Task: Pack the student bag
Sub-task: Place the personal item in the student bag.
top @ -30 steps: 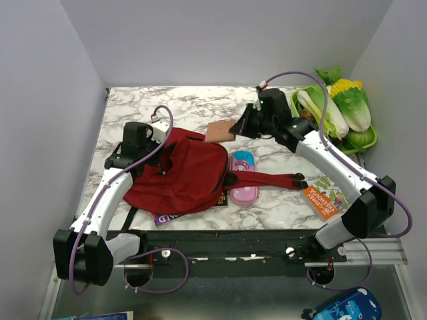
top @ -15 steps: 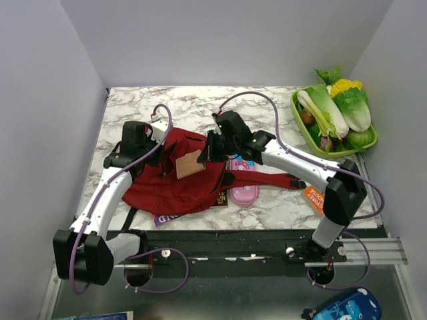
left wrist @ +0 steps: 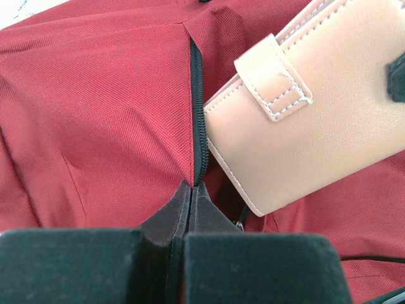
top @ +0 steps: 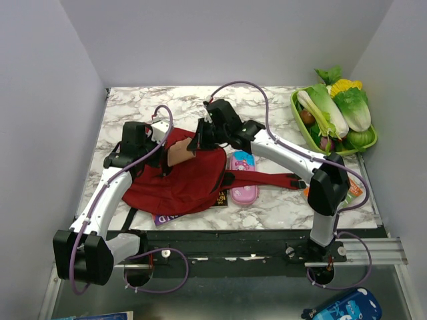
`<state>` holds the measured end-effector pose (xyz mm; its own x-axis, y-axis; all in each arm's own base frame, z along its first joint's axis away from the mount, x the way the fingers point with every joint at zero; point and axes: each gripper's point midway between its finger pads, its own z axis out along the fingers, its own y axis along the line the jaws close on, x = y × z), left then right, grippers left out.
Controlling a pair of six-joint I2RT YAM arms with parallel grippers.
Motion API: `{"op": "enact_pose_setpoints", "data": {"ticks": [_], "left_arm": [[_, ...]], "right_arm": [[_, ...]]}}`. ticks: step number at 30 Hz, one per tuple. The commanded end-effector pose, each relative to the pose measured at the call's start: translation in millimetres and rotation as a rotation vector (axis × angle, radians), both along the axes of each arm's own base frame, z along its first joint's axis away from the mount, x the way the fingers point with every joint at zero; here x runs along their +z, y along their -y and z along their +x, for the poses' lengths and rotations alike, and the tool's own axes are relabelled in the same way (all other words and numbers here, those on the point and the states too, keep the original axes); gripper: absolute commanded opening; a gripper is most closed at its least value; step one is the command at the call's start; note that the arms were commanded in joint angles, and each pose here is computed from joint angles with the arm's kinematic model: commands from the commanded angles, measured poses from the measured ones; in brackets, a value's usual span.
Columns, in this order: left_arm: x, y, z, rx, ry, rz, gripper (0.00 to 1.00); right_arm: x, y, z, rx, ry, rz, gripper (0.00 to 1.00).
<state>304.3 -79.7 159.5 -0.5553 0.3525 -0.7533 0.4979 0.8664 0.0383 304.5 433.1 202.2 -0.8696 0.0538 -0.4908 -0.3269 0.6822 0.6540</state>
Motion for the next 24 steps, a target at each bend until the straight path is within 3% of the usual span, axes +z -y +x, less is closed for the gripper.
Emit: {"op": "enact_pose_setpoints", "data": {"ticks": [1, 10, 24], "left_arm": [[11.5, 6.1, 0.2, -0.032, 0.025, -0.026, 0.0], [21.4, 9.5, -0.8, -0.045, 0.03, -0.042, 0.0], [20.7, 16.8, -4.3, -0.08, -0.019, -0.065, 0.0]], "right_arm": [[15.3, -17.5, 4.7, 0.031, 0.014, 0.054, 0.01], [-13.4, -42.0, 1.2, 0.055, -0.023, -0.014, 0.01], [-49.4, -46.0, 24.9, -0.072, 0.106, -0.157, 0.01]]}}
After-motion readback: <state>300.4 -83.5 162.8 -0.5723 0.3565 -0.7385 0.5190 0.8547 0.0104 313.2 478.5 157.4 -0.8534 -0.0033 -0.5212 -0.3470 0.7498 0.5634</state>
